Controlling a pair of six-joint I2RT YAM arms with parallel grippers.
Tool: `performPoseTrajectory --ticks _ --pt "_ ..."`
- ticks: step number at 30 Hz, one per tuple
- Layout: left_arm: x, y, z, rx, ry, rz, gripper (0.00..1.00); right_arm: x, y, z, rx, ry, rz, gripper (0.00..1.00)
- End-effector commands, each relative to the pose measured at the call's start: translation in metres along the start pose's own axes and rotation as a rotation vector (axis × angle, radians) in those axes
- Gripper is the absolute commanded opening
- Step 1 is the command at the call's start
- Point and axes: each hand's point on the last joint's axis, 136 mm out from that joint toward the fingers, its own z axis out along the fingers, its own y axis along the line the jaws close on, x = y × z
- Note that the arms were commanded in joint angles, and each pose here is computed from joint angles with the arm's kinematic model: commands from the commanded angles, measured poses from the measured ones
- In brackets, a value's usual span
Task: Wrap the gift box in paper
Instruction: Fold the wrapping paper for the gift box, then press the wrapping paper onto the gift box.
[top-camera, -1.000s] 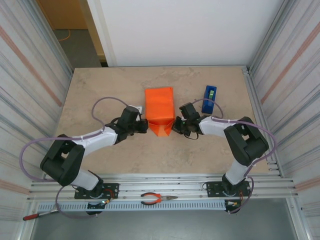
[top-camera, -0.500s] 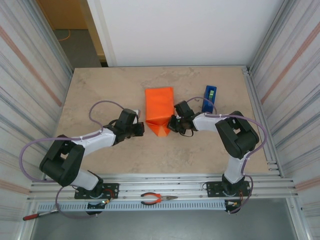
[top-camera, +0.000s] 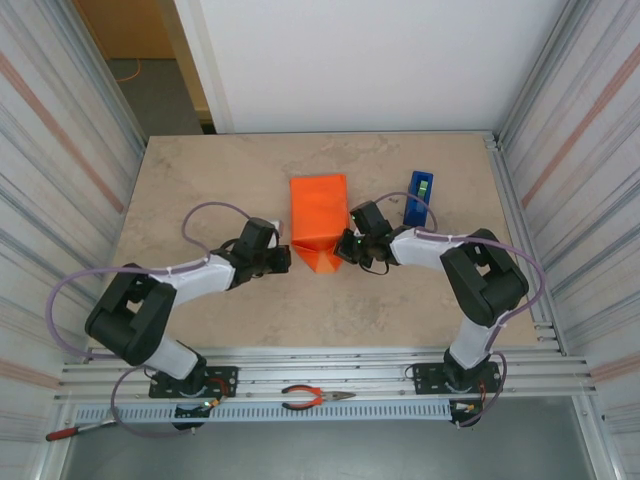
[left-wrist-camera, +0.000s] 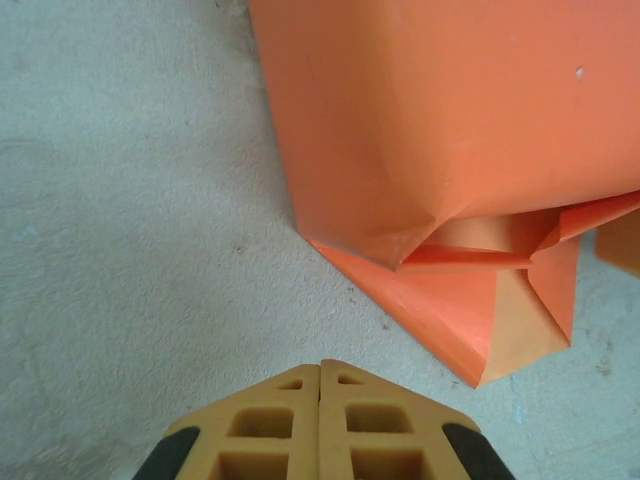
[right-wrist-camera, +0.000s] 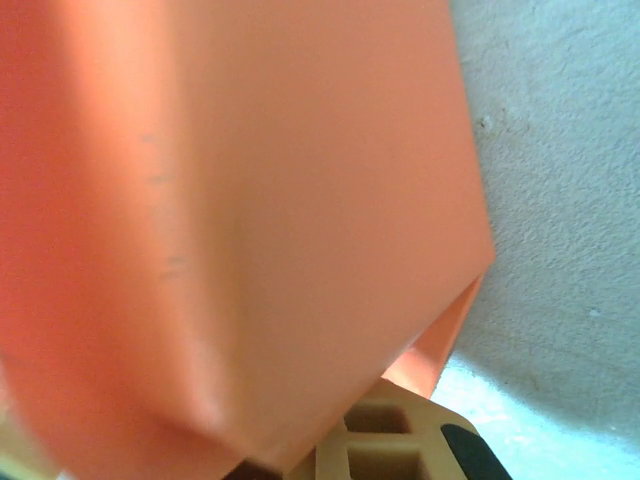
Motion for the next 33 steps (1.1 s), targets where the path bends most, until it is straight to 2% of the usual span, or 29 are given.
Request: performPoseTrajectory --ticks 1,8,13,17,22,28,33 --pt "-0.013 -0.016 0.005 0.039 -0.019 0.024 0.0 0.005 -0.007 -0.008 0.028 -0.006 -0.006 0.0" --pt "-0.032 -0.033 0.027 0.044 -0.023 0.064 0.0 0.01 -0.019 -0.016 0.051 -0.019 0.0 0.0" --pt "-0.032 -0.035 0.041 0.034 0.008 0.094 0.0 0.009 -0.024 -0.023 0.059 -0.032 0.006 0.0" --pt "-0.027 -0.032 0.028 0.033 0.006 0.1 0.0 0.006 -0.027 -0.032 0.063 -0.047 0.003 0.0" --pt "-0.024 -0.023 -0.006 0.029 -0.033 0.081 0.03 -0.004 -0.03 -0.043 0.063 -0.074 0.008 0.0" --pt "-0.059 -0.016 -0.03 0.04 -0.112 0.057 0.06 -0.027 -0.006 -0.059 0.005 -0.111 -0.013 0.0" --pt "-0.085 -0.028 -0.024 0.072 -0.127 0.091 0.06 -0.046 0.026 -0.061 -0.047 -0.119 -0.048 0.0"
